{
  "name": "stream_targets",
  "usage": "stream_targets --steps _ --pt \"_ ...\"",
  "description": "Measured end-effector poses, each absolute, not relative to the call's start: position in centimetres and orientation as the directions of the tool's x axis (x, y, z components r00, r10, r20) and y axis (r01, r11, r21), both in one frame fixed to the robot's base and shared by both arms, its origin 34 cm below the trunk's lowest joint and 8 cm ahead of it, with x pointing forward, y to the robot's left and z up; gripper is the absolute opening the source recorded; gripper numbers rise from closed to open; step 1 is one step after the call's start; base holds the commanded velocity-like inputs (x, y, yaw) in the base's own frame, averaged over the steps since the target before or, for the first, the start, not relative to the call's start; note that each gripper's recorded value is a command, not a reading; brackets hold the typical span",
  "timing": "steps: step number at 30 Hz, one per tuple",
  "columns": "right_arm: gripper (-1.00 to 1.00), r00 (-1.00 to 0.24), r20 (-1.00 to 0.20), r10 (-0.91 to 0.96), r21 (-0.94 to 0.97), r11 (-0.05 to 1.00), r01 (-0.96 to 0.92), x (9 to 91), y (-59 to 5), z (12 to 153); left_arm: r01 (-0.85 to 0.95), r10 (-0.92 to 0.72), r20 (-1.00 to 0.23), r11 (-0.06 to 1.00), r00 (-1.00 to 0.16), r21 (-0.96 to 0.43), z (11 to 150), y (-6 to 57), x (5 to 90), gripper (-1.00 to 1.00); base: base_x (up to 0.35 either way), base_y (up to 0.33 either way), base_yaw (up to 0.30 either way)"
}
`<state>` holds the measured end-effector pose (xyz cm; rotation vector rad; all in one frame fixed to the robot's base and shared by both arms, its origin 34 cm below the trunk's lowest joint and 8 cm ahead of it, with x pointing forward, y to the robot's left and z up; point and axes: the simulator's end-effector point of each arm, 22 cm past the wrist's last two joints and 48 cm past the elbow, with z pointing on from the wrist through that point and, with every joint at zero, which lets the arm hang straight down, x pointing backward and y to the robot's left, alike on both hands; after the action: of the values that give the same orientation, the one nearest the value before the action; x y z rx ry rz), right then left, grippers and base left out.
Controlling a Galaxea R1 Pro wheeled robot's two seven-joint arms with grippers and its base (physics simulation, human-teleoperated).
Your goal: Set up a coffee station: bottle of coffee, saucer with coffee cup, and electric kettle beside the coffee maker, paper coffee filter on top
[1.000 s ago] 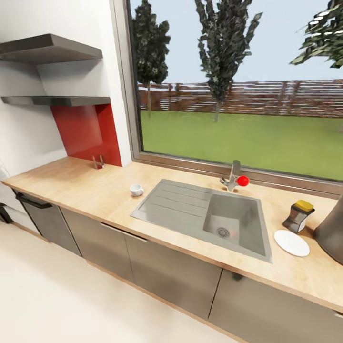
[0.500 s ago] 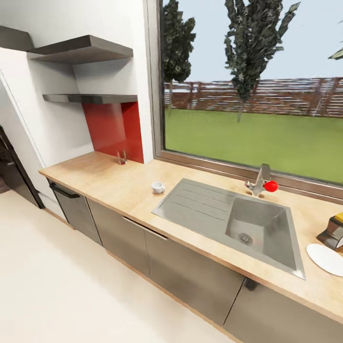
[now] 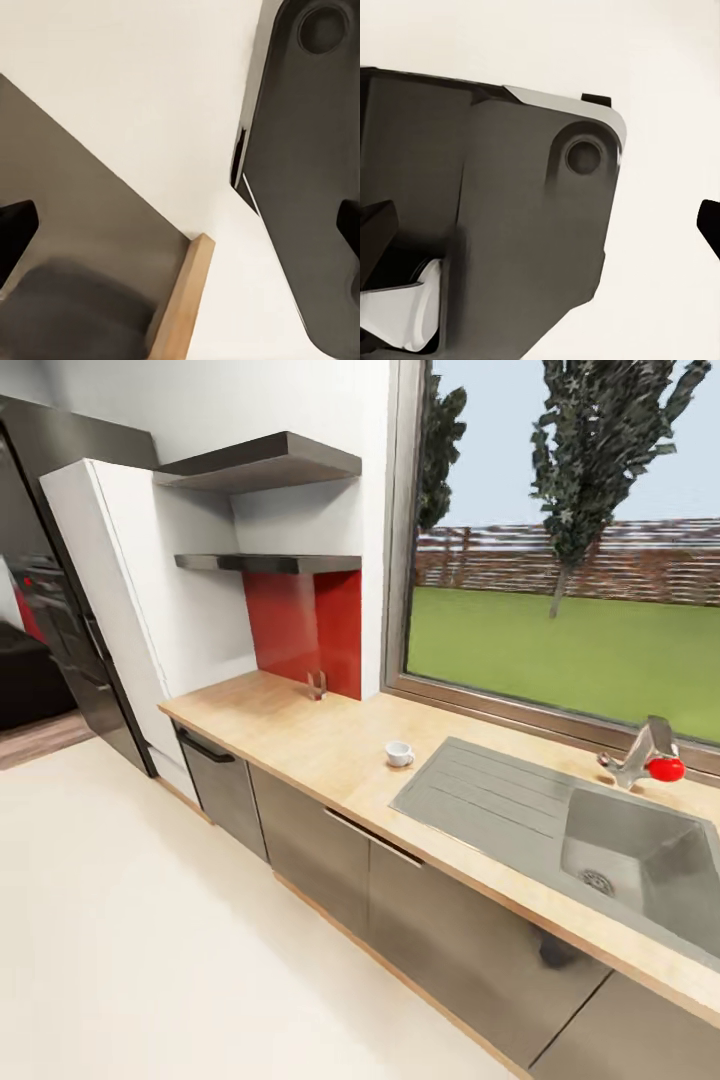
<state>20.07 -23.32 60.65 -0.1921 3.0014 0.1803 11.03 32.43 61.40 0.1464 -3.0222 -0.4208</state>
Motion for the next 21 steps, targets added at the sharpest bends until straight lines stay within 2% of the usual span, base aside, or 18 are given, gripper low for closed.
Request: stream_targets --steps 10,21 --pt "1.00 -0.982 -0.139 -0.125 0.117 0.983 -0.141 20.12 -22.75 60.68 -0.074 -0.101 0.080 0.955 -0.992 0.288 61.50 33.34 10.91 1.00 0.046 0.306 0.003" --pt "1.00 -0.983 -0.140 -0.122 0.113 0.984 -0.138 20.17 -23.03 60.67 -0.074 -0.101 0.081 0.956 -0.992 0.284 61.48 33.22 10.93 1.00 0.177 0.307 0.000"
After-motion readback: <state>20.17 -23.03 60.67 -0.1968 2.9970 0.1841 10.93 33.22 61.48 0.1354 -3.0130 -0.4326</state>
